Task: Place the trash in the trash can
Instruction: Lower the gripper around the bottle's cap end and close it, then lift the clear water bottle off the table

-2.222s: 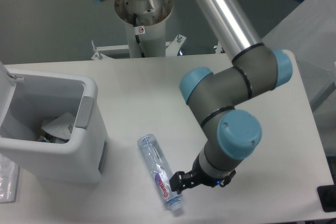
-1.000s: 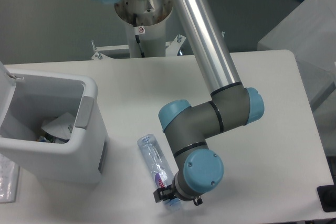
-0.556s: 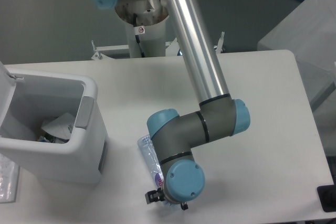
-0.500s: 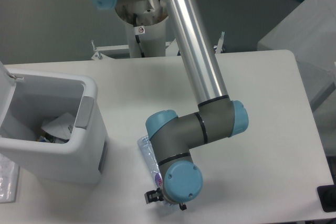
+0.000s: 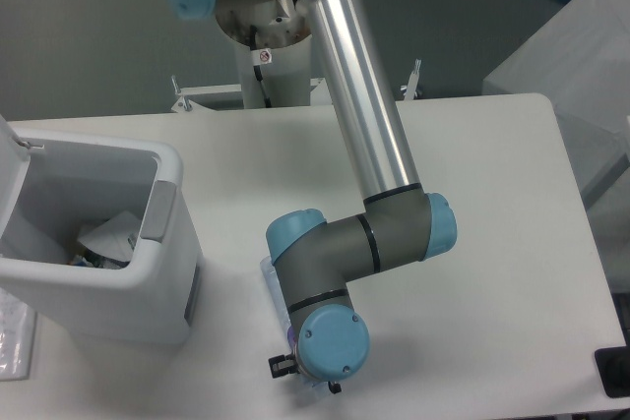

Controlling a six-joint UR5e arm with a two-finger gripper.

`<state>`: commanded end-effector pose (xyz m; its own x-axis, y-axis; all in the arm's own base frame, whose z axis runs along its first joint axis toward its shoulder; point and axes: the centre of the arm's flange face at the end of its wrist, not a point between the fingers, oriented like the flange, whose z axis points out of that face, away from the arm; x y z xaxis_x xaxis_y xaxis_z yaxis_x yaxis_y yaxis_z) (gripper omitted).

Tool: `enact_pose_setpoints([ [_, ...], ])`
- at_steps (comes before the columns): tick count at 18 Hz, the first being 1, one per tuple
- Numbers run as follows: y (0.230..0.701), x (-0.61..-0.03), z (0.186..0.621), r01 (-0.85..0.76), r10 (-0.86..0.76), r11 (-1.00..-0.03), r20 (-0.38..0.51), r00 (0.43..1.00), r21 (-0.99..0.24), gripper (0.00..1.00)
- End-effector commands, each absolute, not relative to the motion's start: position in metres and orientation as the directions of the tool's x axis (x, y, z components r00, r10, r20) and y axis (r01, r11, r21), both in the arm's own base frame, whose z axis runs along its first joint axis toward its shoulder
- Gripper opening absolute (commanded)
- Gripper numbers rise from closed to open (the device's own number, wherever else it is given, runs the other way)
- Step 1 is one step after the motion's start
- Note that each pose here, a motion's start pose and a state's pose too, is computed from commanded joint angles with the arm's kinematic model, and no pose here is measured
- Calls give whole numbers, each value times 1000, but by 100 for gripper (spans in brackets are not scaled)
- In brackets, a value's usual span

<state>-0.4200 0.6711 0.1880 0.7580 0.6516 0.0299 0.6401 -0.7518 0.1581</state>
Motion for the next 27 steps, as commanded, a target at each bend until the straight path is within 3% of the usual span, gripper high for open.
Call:
enact_pose_setpoints([
  [4,672,-419,191,639,649,-755,30,760,149,67],
  [12,670,-411,218,637,637,-771,28,771,4,62],
  [19,671,-420,296,627,632,-749,52,773,-213,62],
  [27,655,-415,417,584,558,-671,209,803,-456,60],
])
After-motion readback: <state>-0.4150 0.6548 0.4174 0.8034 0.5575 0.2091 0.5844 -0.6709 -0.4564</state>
